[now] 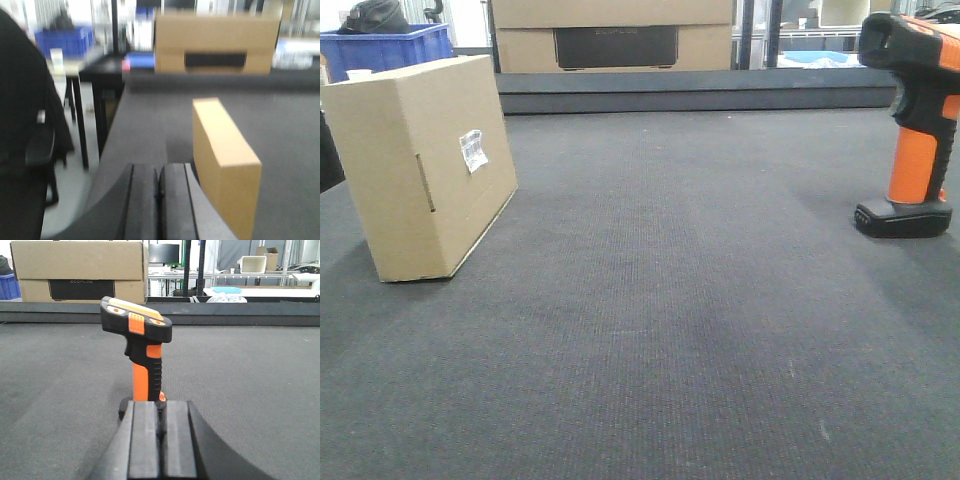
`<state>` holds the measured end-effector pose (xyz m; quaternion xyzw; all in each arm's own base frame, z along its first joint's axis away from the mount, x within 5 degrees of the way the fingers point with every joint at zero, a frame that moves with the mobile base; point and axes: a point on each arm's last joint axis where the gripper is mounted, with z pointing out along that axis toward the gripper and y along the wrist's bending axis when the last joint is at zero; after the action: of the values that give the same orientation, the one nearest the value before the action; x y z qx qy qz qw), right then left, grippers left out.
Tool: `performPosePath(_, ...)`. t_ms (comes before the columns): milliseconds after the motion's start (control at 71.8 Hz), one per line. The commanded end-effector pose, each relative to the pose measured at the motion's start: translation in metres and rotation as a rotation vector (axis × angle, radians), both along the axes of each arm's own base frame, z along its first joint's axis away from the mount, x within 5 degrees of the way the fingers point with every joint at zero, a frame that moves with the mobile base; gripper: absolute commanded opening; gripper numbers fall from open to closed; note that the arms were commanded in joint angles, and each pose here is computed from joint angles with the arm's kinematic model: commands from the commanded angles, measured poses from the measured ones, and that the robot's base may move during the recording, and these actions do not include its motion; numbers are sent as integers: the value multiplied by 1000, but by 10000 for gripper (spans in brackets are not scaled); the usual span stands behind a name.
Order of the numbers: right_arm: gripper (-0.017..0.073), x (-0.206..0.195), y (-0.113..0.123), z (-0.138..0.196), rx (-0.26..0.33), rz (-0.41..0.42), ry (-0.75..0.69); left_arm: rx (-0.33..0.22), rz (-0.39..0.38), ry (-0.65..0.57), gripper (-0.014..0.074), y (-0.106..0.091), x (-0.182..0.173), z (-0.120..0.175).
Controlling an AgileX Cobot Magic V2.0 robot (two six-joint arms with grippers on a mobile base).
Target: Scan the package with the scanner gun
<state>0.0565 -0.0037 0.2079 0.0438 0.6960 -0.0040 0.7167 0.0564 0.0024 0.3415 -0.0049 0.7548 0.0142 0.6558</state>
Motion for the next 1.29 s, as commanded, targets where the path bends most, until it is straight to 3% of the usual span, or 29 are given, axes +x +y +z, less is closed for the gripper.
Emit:
performPosePath(0,-162,0,0,2,-7,-4,-23,-8,4,151,-111,0,15,13)
performPosePath(84,-162,0,0,2,-7,-4,-23,-8,5,198,-111,0,31,27)
performPosePath(251,-162,0,0,2,-7,-4,-23,-10,0,161,-111,0,57,40)
performPosePath(376,-162,0,0,2,-7,-4,-23,-112,-34,128,-111,-5,72,43)
performPosePath(529,-162,0,0,2,-7,-4,-23,-135,-40,314,-111,-6,105,45)
performPosePath(780,-162,0,0,2,-7,-4,-23,-134,-52,621,-111,-11,191,50)
performPosePath(877,-162,0,0,2,-7,-4,-23,-108,-76,677,-111,-23,221,55)
performPosePath(1016,-162,0,0,2,-7,-4,-23,-88,-52,738,-111,-46,256,57)
performPosePath(1100,-162,0,0,2,-7,-4,-23,-103,-69,757,-111,-62,268,58)
performPosePath(1281,-162,0,0,2,-7,-4,-23,-78,-118,787,-111,-84,282,46)
